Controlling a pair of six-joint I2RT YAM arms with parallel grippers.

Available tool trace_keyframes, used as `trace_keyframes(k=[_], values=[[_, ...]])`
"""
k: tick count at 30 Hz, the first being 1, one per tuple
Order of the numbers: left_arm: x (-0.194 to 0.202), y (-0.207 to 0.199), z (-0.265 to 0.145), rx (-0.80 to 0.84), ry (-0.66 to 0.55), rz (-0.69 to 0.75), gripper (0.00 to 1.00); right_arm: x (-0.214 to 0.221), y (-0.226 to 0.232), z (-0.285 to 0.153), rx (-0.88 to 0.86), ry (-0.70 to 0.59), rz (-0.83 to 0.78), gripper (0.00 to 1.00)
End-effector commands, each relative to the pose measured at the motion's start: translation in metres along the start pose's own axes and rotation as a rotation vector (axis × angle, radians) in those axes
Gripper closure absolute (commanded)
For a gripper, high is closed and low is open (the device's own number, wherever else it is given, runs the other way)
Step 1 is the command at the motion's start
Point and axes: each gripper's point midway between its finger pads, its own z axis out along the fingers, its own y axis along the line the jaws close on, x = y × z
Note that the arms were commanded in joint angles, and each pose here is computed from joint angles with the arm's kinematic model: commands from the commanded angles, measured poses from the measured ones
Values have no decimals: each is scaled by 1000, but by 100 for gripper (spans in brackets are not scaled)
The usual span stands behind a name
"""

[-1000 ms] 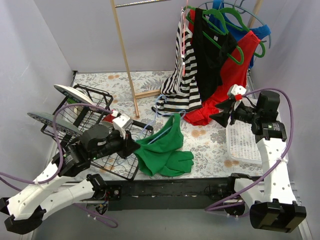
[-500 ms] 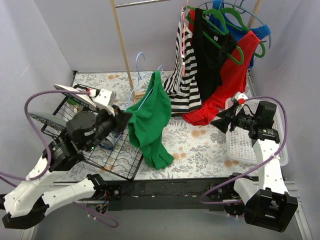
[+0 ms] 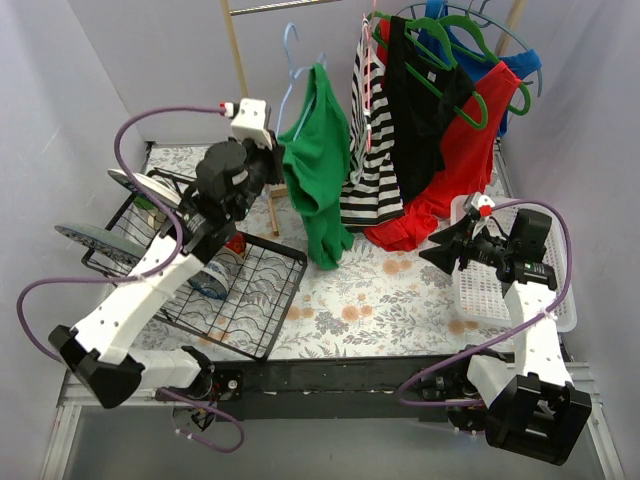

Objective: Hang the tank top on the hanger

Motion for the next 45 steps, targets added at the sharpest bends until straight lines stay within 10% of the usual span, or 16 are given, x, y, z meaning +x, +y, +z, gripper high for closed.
trace_keyframes(k=[1, 45], values=[[-83, -3, 10, 66, -233, -81, 100, -5, 7, -2, -20, -29, -51, 39], [-57, 16, 112, 98, -262, -320, 100, -4, 14, -3, -69, -46, -25, 39]])
